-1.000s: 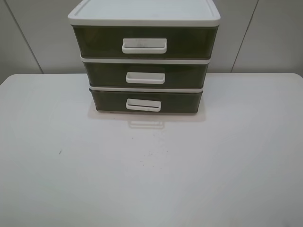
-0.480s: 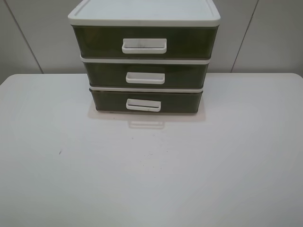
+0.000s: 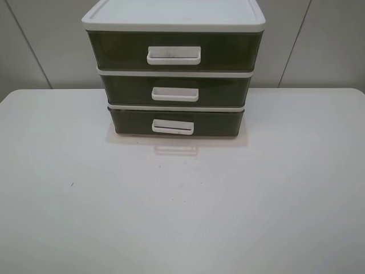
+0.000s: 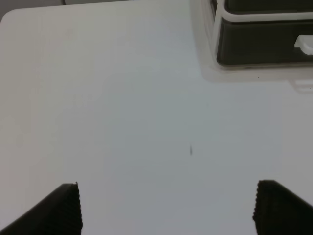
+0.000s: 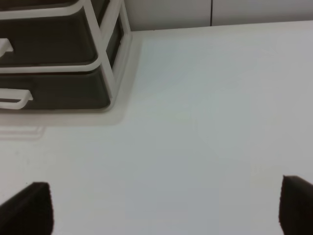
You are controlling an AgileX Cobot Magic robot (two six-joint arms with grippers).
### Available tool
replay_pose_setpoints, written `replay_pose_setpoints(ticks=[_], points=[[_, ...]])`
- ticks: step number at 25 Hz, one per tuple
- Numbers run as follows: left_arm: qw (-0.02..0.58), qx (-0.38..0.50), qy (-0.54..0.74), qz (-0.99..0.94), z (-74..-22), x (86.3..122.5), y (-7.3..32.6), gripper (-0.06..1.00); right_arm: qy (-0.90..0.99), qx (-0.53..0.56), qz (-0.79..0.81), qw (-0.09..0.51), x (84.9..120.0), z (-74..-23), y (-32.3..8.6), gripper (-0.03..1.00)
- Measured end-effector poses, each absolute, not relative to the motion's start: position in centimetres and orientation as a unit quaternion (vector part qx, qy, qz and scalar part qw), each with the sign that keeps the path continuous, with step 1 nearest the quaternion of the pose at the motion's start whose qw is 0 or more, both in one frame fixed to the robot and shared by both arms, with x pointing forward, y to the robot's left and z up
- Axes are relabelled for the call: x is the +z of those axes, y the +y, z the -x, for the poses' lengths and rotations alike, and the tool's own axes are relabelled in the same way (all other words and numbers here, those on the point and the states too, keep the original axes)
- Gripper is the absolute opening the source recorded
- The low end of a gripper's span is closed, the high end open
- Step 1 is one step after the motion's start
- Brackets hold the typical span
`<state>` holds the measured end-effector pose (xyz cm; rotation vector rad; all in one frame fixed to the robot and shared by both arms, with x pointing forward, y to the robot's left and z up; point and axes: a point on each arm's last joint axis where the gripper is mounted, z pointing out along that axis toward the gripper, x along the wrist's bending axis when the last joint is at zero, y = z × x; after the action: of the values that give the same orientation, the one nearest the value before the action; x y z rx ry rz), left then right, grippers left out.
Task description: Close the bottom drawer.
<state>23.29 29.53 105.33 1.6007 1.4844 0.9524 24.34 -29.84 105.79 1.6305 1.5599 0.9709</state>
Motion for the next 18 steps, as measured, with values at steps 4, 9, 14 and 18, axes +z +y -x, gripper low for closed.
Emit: replay_pose_setpoints(ticks=[4,9,14,18], points=[[0.371,0.371,0.579,-0.624,-23.29,105.33,29.53,0.72,0.598,0.373,-0.626,0.335,105.79,-24.34,-29.84,0.81],[0.371,0.371,0.579,-0.624,-23.29,105.33,29.53,0.72,0.597,0.373,-0.626,0.335,105.79,-24.34,-29.84,0.81],[0.371,0.371,0.579,-0.624,-23.29,105.33,29.53,0.72,0.597,0.373,-0.626,0.335,105.79,-24.34,-29.84,0.81],[0.371,0.371,0.579,-0.624,-23.29,105.33,29.53,0.72,0.597,0.373,-0.626,0.335,105.79,-24.34,-29.84,0.81]])
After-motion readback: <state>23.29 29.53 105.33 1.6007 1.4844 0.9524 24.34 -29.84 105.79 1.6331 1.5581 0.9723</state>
